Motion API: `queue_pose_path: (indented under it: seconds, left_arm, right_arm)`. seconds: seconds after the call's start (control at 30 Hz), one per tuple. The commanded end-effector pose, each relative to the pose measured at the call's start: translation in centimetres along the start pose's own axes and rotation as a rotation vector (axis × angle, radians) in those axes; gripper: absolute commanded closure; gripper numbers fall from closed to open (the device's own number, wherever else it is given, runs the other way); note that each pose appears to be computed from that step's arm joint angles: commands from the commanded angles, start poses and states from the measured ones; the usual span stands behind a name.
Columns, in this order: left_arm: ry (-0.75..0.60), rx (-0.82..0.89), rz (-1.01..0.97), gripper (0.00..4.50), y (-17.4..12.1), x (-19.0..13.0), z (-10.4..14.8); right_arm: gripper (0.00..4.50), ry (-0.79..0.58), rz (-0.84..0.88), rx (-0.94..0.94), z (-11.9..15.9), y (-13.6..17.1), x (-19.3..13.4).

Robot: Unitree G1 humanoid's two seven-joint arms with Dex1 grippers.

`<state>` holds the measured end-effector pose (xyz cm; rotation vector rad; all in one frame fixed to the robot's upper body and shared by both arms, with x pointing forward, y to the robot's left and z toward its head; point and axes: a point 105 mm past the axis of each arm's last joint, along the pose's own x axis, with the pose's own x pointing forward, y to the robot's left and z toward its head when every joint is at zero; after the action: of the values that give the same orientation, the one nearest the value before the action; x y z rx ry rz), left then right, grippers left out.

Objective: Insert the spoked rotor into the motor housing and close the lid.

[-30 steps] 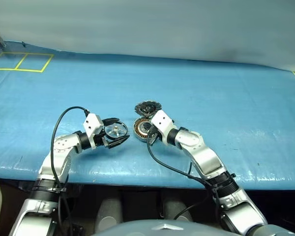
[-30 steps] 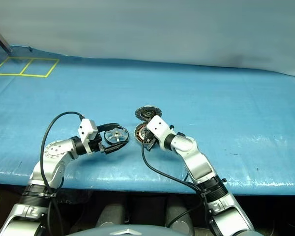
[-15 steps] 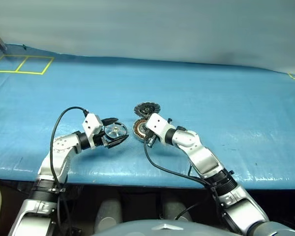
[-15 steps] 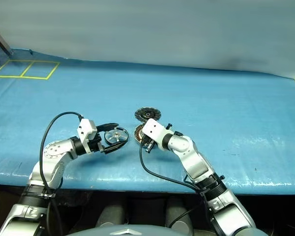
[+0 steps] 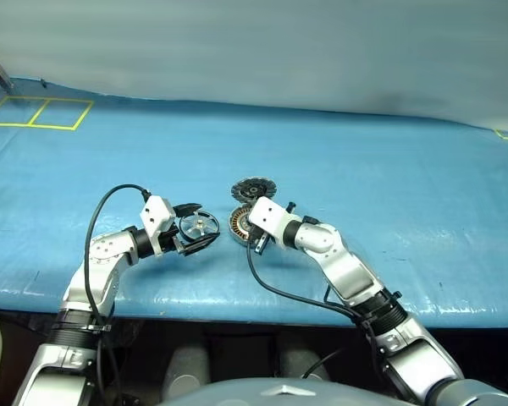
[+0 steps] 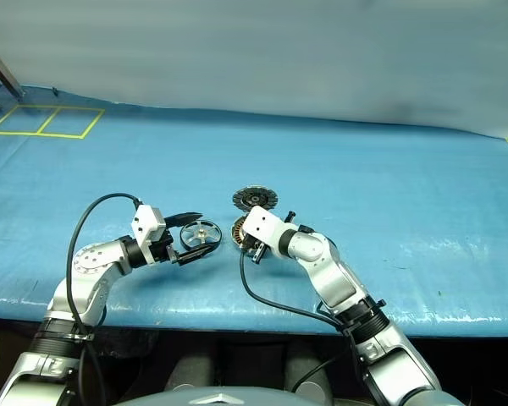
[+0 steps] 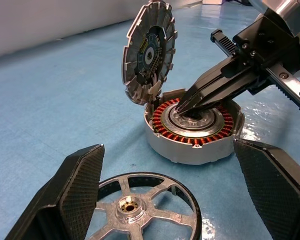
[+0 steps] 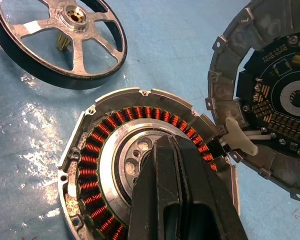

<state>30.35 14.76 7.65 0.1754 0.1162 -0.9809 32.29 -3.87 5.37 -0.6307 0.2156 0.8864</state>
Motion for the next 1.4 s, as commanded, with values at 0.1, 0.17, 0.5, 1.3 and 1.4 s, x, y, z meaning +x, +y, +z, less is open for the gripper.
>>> queue_pose_path:
  seconds: [0.1,0.17,0.5,1.3,1.4]
  left_arm:
    - [-0.031,0.036,0.018,0.0,0.4,-0.4,1.0]
    - [-0.031,0.037,0.017,0.0,0.4,-0.4,1.0]
    - [-0.037,0.04,0.016,0.0,0.4,-0.4,1.2]
    - [-0.037,0.039,-0.001,0.0,0.3,0.0,1.2]
    - [-0.037,0.039,-0.004,0.0,0.3,0.1,1.2]
  right_arm:
    - [4.47,0.263,0.116,0.108,-7.6,3.9,-0.4]
    - [4.47,0.264,0.11,0.11,-7.6,3.8,-0.4]
    - [4.47,0.275,0.098,0.129,-8.2,3.6,-0.2]
    - [4.47,0.011,-0.09,0.285,-3.2,0.4,-0.1]
    - [4.47,-0.02,-0.108,0.27,-2.2,-0.1,-0.5]
